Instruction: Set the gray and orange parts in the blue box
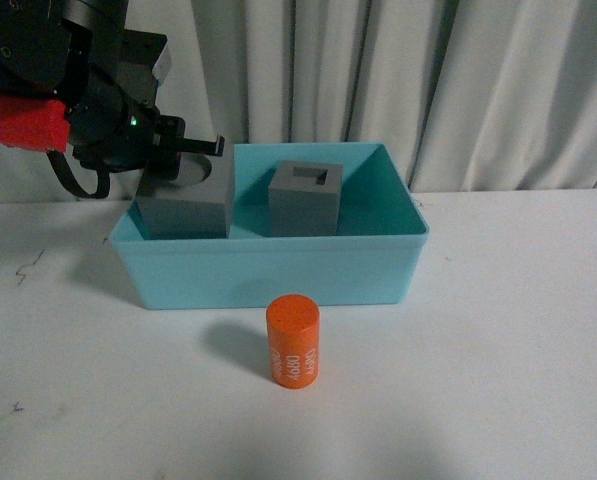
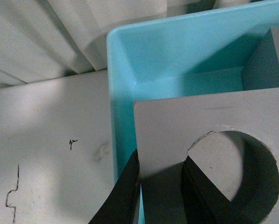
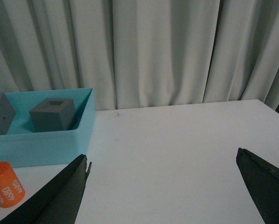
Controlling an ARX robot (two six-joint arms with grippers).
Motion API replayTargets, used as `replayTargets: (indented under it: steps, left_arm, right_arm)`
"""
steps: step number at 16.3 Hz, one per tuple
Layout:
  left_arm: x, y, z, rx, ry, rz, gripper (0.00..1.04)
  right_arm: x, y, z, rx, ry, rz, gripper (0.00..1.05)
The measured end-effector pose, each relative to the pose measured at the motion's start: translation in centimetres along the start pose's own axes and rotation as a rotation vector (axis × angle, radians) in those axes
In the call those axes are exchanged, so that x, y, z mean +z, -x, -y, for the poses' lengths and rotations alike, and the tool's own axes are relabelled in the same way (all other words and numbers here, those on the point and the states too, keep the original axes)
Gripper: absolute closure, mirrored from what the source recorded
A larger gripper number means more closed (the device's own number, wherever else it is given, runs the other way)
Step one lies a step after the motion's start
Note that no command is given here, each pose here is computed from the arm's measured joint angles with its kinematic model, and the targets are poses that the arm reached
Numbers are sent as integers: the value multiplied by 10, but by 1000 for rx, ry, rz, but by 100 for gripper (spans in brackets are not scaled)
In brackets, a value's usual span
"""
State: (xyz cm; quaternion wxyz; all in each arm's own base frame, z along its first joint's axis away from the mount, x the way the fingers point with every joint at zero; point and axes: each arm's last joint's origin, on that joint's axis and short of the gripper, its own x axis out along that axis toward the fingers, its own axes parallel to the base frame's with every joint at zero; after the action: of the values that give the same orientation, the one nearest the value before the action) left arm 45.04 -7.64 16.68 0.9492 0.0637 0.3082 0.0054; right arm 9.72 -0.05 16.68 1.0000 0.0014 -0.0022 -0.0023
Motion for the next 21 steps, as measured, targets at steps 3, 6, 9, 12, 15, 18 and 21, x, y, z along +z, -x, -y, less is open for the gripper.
replayTargets:
  steps: [3, 6, 9, 12, 15, 18, 21]
  left_arm:
    - [0, 0, 1, -6, 2, 4, 59]
    - [-1, 0, 0, -10, 11, -10, 35]
    - [-4, 32, -13, -89, 107, -3, 5]
    - [4, 128, -63, -178, 282, 165, 7]
    - [-62, 199, -113, -149, 419, 110, 7]
    - [-182, 237, -120, -152, 496, -154, 7]
    - [-211, 251, -131, -96, 407, -59, 9]
  right_arm:
    - [0, 0, 0, 0, 0, 0, 6]
    - [0, 0, 0, 0, 0, 0, 6]
    - [0, 0, 0, 0, 0, 0, 6]
    - [0, 0, 0, 0, 0, 0, 6]
    - [0, 0, 0, 0, 0, 0, 6]
    - [0, 0, 0, 0, 0, 0, 6]
    - [0, 0, 0, 0, 0, 1, 6]
